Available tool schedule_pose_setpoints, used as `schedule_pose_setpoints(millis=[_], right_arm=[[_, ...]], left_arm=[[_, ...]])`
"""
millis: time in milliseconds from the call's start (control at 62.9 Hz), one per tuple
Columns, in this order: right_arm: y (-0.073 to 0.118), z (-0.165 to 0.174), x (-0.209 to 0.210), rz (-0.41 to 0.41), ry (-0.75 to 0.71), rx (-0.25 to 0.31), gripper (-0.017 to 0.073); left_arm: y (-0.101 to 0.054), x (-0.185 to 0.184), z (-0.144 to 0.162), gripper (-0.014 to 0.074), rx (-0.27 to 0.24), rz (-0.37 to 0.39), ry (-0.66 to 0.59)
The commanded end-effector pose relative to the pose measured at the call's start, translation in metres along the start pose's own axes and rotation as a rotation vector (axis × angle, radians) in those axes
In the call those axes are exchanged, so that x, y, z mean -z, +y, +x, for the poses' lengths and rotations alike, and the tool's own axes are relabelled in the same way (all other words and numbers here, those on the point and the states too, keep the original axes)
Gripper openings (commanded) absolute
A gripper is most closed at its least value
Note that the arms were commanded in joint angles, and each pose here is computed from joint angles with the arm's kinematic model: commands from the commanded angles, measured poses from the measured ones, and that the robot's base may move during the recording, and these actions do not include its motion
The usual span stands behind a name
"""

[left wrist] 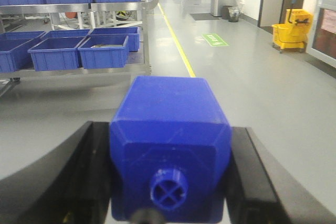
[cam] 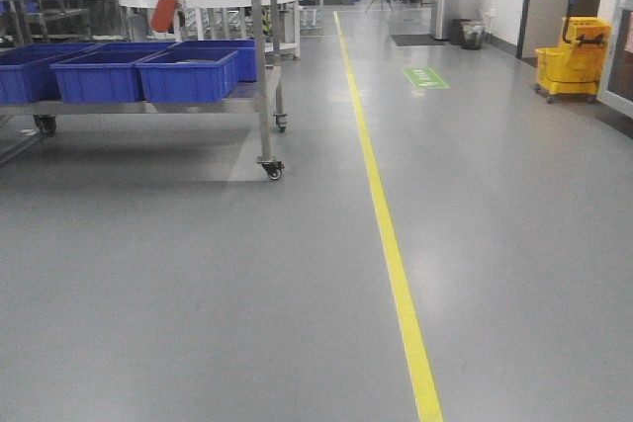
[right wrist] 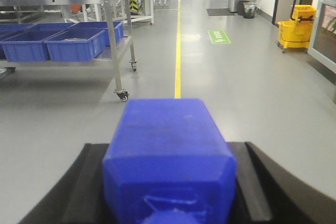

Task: Pick and sort blue part to right shelf
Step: 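Drive the base away from the table holding both bottles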

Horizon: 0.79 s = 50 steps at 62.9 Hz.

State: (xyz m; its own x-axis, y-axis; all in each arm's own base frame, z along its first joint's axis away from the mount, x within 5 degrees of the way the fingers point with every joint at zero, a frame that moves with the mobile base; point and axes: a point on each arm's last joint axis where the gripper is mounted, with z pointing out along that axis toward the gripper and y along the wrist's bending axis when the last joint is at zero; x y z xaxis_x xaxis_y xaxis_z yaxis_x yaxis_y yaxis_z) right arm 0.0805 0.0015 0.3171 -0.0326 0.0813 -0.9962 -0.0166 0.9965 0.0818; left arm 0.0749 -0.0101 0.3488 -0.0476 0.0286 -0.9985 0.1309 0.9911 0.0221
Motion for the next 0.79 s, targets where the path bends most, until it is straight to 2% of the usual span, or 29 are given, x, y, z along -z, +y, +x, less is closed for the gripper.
schedule_pose_setpoints(millis=[0, 779], right_arm=[[0.0012, -0.0174, 0.0014, -0.006, -0.112, 0.003, 0.0426], [0.0012, -0.0174, 0.0014, -0.006, -0.112, 0.003, 0.0426]], left_arm=[[0.0007, 0.0023, -0.0175, 0.0354, 0.009, -0.006, -0.116], [0.0007, 0.0023, -0.0175, 0.0354, 0.011, -0.006, -0.116]])
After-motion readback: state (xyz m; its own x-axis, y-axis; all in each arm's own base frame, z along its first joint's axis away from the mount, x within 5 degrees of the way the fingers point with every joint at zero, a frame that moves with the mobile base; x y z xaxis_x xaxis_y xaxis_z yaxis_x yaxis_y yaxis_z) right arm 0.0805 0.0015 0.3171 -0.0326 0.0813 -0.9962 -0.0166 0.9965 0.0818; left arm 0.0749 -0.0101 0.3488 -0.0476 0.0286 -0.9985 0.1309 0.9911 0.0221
